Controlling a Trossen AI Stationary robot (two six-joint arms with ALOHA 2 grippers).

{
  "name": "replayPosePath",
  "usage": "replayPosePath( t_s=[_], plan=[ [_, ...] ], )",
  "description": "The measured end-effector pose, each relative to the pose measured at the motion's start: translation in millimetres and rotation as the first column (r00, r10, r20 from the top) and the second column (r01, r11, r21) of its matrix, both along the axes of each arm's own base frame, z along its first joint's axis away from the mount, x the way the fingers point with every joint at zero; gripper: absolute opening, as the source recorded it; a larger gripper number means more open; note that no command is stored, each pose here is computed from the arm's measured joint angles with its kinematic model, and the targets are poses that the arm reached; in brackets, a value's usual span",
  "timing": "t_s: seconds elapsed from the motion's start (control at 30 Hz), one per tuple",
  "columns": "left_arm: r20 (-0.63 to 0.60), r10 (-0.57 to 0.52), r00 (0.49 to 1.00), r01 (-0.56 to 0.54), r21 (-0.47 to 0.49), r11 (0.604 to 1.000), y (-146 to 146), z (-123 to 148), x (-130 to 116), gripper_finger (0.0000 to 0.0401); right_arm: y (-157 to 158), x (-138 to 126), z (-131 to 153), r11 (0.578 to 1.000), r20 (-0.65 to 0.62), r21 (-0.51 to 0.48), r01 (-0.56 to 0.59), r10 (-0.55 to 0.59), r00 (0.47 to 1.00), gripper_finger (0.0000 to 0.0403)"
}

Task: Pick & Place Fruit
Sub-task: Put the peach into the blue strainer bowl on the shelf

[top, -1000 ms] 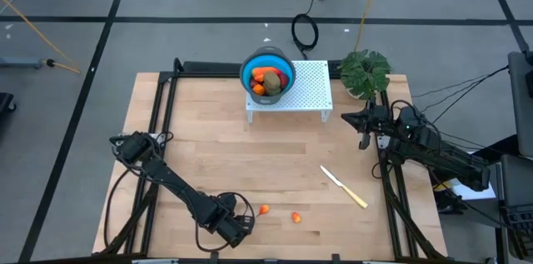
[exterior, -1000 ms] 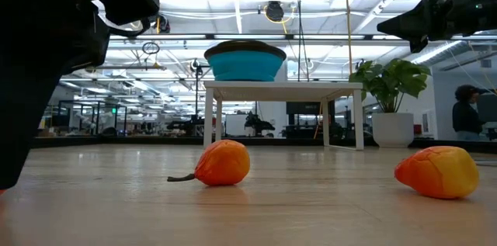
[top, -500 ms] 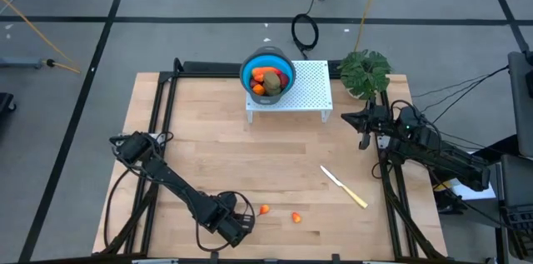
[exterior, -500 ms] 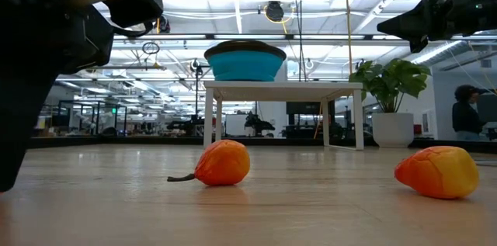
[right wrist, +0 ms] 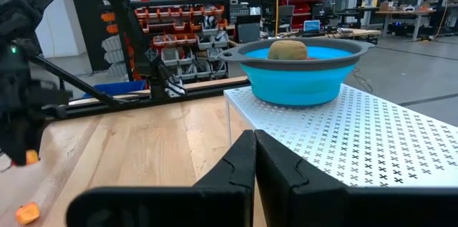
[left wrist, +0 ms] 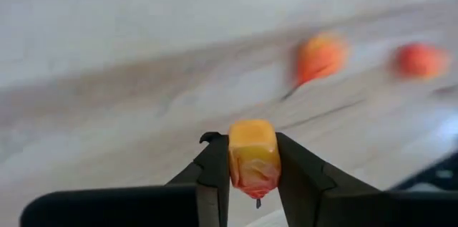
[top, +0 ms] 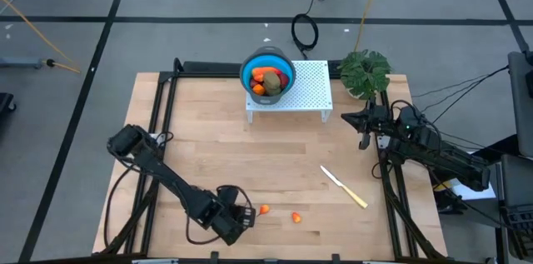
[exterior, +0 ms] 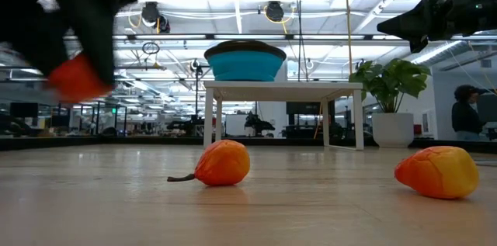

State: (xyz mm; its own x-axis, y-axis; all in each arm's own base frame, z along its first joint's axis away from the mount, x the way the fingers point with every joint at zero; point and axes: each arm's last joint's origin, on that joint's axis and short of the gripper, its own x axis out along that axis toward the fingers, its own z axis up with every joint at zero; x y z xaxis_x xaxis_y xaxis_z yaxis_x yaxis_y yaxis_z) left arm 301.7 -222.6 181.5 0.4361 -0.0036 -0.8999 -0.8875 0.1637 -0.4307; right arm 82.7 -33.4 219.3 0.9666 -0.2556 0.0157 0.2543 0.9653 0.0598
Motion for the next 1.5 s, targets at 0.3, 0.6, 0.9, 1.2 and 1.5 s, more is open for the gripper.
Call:
replayPosePath(
  t_s=[0.3,0.6,0.9,1.2,1.5],
  plan=[
    [0.375,-0.089,0.923,-0.04,0.321,0.946,9.9,49.6,5.9,0.0082,0.0,0.0,0.0,1.0,0.0,0.0,0.0,0.0,1.0,0.0],
    [0.421,-0.374,0.826,0.02,0.642,0.766,5.6,70.6,20.7,0.0082,0.0,0.0,0.0,1.0,0.0,0.0,0.0,0.0,1.0,0.0],
    [0.355,-0.554,0.753,0.012,0.835,0.55,17.0,92.6,42.1,0.0082,0.0,0.0,0.1,0.999,-0.01,-0.042,0.001,-0.001,1.0,0.0],
    [0.172,-0.76,0.627,0.107,0.947,0.303,34.6,103.4,60.3,0.0082,0.0,0.0,0.1,0.997,-0.019,-0.073,0.001,-0.002,1.0,0.0],
    [0.163,-0.764,0.625,0.11,0.95,0.292,43.9,103.7,65.7,0.0083,0.0,0.0,0.2,0.997,-0.018,-0.073,0.001,-0.002,1.0,0.0]
  ],
)
